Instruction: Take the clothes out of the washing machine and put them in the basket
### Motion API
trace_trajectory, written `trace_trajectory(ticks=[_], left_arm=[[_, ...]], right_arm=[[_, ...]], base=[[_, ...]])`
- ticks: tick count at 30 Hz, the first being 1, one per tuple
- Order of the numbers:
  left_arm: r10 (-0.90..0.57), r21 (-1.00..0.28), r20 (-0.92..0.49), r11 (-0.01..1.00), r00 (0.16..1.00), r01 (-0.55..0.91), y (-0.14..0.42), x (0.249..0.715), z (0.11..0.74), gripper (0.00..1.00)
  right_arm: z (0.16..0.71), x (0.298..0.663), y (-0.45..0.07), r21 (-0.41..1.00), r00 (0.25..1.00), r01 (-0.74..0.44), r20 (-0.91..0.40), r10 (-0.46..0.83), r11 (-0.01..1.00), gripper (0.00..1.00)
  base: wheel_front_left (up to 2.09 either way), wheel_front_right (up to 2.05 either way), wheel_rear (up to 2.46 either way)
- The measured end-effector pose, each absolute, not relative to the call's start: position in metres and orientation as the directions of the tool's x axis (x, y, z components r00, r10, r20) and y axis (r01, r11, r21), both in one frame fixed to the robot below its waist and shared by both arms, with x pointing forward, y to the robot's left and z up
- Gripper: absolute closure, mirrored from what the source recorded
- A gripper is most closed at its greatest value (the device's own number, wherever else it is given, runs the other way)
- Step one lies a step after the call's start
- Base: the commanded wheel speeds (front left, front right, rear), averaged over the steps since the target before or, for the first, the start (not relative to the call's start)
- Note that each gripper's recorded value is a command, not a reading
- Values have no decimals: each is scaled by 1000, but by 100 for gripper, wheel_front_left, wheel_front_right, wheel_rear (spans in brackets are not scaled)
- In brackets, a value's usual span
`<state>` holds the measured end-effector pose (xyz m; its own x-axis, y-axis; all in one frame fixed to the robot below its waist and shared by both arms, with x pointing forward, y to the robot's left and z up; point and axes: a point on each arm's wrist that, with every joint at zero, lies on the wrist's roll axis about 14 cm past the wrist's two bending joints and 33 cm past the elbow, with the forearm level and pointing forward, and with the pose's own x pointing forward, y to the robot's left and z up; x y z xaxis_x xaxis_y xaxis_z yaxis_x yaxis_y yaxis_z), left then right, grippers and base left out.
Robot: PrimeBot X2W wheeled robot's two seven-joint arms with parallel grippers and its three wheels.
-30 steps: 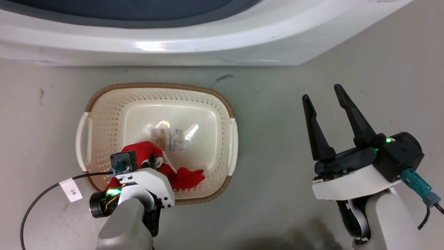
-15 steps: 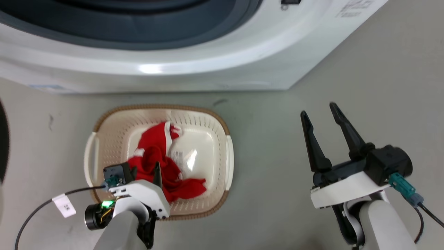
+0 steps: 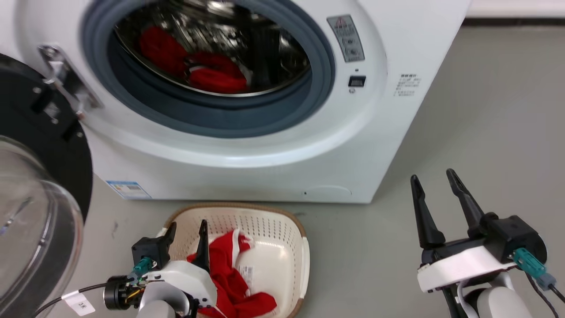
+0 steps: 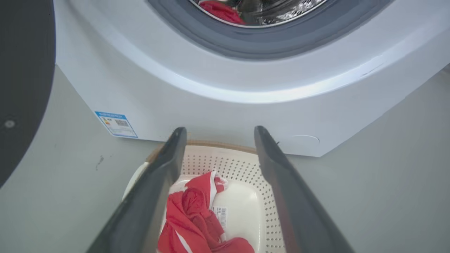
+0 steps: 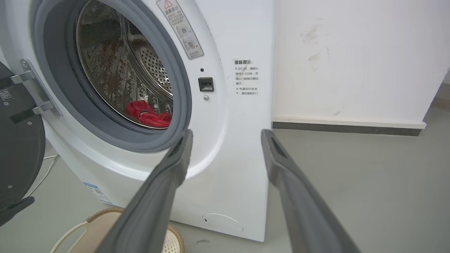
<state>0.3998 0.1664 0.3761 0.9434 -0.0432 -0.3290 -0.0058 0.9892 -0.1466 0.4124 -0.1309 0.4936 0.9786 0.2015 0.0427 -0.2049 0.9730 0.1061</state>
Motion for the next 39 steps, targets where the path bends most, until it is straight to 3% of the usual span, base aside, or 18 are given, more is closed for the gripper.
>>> trace_trajectory(ticks=[8, 17, 25, 39], left_arm=[[-48, -105, -87, 994, 995, 39, 170, 401, 455, 0], [-48, -89, 60, 995, 997, 53, 169, 400, 503, 0], [-62, -63, 100, 996, 993, 69, 164, 420, 518, 0], [-135, -57, 48, 989, 990, 137, 149, 526, 506, 0]], right_arm=[[526, 400, -134, 67, 974, -203, 113, 195, 977, 0], [540, 395, -142, 36, 974, -184, 141, 177, 982, 0], [539, 400, -143, 26, 976, -179, 134, 174, 984, 0], [521, 445, -135, 16, 975, -199, 103, 197, 980, 0]], base=[[0, 0, 0], [0, 0, 0], [0, 0, 0], [0, 0, 0]])
